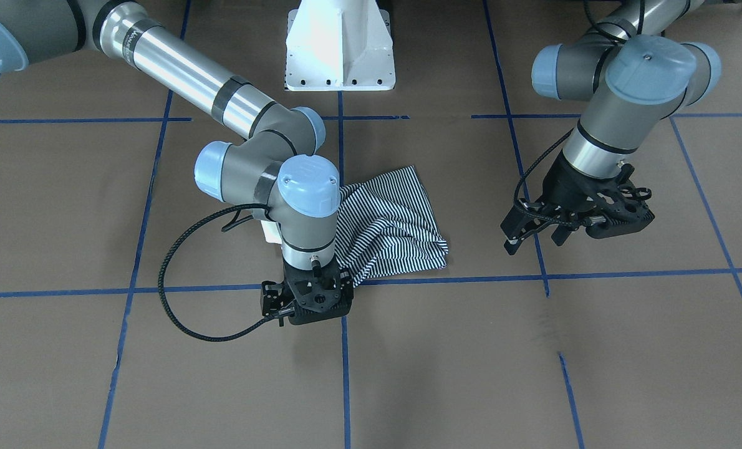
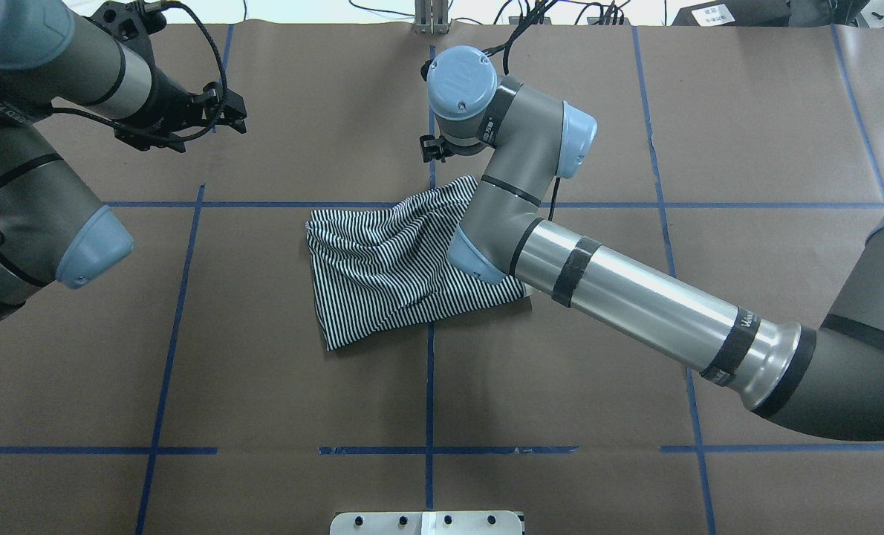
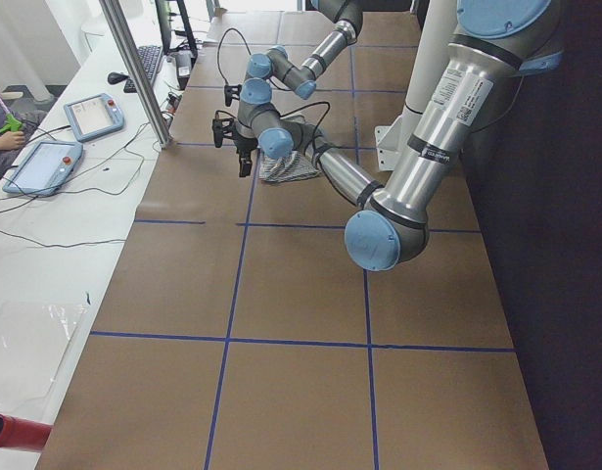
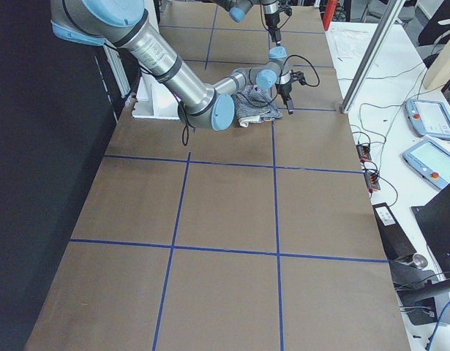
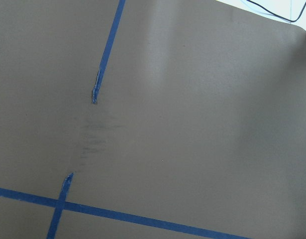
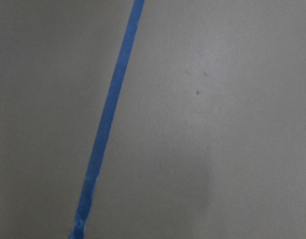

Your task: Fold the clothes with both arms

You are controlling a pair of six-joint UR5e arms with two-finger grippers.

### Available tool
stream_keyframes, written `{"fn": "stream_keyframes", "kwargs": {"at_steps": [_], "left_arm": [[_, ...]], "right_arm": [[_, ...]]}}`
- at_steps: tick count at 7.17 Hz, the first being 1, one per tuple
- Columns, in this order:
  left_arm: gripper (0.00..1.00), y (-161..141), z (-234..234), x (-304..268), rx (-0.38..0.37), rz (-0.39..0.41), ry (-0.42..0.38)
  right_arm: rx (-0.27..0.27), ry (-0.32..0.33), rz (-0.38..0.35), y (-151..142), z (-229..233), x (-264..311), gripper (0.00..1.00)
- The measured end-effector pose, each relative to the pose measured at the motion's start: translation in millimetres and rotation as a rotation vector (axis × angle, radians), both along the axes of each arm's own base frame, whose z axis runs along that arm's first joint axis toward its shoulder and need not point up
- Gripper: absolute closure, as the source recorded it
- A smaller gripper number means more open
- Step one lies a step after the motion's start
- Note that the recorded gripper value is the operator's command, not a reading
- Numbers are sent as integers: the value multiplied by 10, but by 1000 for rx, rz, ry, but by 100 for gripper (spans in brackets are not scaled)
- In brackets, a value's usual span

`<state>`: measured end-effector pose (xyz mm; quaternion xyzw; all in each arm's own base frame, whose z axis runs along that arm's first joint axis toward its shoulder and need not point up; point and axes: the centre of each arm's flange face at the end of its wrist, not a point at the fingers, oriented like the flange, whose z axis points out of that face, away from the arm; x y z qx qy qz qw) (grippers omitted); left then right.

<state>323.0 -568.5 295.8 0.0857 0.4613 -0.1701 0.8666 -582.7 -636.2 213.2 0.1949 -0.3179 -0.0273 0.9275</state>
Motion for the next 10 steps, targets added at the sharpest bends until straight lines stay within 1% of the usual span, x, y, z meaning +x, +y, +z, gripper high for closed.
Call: {"fn": "stream_keyframes", "kwargs": {"at_steps": [1, 2, 3, 4, 5, 6, 7, 8, 9, 10], "left_arm": [[0, 84, -23, 175, -41, -8, 24], [0, 238, -59, 468, -98, -7, 51], [3, 357, -89, 812, -152, -13, 62], [8, 376, -107, 1168, -192, -40, 52], [13, 349, -112, 1394, -217, -69, 41], [17, 328, -100, 1509, -235, -86, 35], [25, 310, -69, 1573, -244, -93, 32], [30, 282, 0, 1644, -246, -95, 33], [32, 261, 82, 1721, -242, -96, 34], [32, 258, 136, 1780, -238, -98, 31]], "right_arm": [[-16, -40, -12, -71, -106, 155, 0], [-45, -75, -35, -67, -152, 293, 0], [-76, -98, -55, -23, -128, 425, 0], [-102, -117, -68, 32, -69, 550, 0], [-134, -134, -74, 116, 25, 656, 0], [-167, -147, -72, 239, 115, 763, 0], [-193, -154, -69, 340, 176, 851, 0], [-213, -160, -63, 401, 221, 905, 0], [-225, -164, -58, 429, 244, 928, 0], [-231, -166, -58, 441, 252, 935, 0]]}}
